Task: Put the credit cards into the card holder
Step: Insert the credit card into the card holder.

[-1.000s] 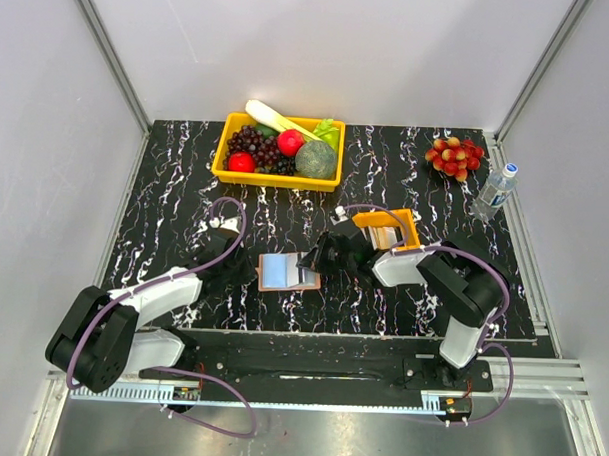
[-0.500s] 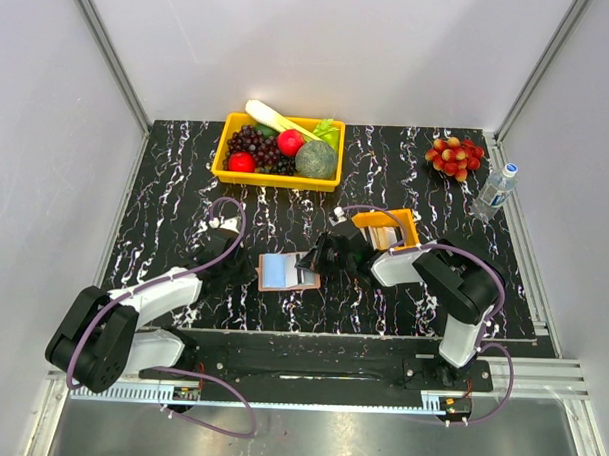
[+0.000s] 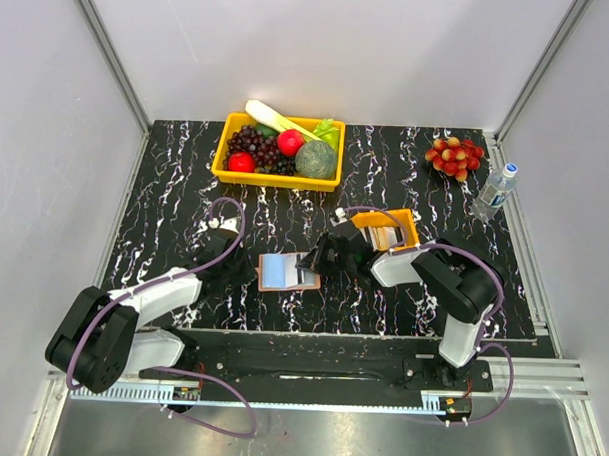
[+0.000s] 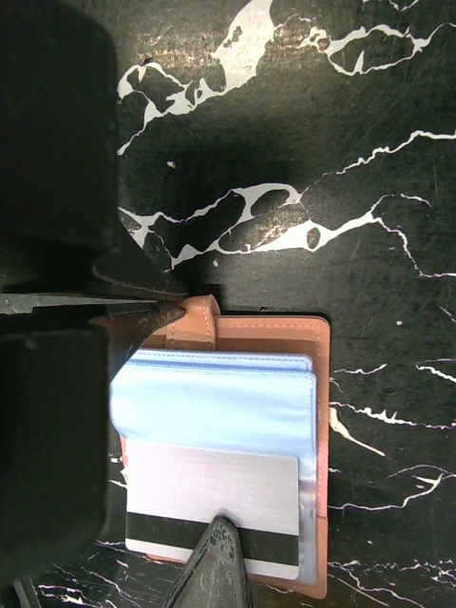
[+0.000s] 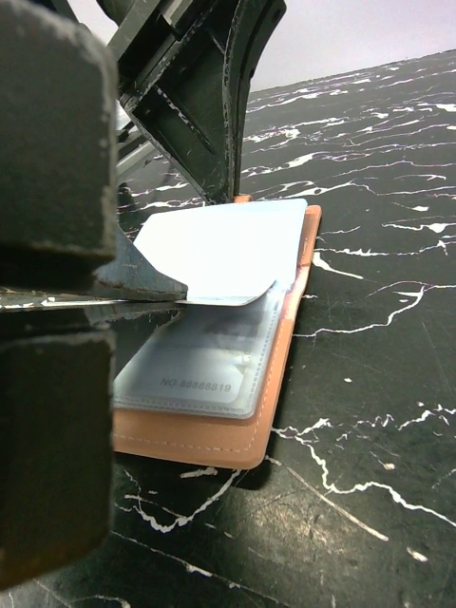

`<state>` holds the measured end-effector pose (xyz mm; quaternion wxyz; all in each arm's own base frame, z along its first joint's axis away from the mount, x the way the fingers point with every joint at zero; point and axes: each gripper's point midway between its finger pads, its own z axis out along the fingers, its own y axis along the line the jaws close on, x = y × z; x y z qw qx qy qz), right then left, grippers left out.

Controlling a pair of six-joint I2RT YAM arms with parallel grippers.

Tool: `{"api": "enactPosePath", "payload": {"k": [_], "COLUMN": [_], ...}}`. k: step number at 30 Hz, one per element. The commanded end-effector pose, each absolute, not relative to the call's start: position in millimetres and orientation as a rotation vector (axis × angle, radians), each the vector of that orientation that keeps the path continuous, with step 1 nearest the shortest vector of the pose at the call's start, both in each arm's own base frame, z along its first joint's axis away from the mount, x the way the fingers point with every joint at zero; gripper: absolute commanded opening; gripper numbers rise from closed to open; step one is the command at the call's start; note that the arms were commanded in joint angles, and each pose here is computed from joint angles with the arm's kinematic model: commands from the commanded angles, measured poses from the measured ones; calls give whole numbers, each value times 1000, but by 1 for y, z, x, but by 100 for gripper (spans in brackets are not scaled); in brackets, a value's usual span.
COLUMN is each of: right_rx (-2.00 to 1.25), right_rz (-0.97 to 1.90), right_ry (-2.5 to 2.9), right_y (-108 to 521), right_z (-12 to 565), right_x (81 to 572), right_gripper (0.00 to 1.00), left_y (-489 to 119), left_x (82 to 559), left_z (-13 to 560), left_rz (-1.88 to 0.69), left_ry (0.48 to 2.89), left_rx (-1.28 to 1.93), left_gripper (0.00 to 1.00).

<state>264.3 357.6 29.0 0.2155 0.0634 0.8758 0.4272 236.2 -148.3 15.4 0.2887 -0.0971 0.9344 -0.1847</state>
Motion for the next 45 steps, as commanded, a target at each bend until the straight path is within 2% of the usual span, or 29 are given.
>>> {"api": "enactPosePath", "payload": {"k": [1, 14, 23, 35, 45], "right_rx": [210, 226, 271, 134, 144], "right_rz": [1088, 1094, 1123, 1213, 1294], "right_ry": [2443, 2464, 2550, 2556, 2554], "right_y": [348, 351, 345, 366, 366], "right_z": [13, 5, -20, -8, 3], "right_x": [271, 271, 242, 229, 218], "right_gripper": [0, 0, 0, 0, 0], "left_y": [-153, -153, -156, -156, -154], "left_x": [233, 228, 227, 226, 229], "left_z": [15, 13, 11, 9, 11], "left_rz": [-552, -563, -590, -589, -568], "left_ry": [2483, 2490, 2490, 2495, 2490], "left_rx": [-263, -267, -283, -288, -298], "left_gripper": [0, 0, 0, 0, 0]}}
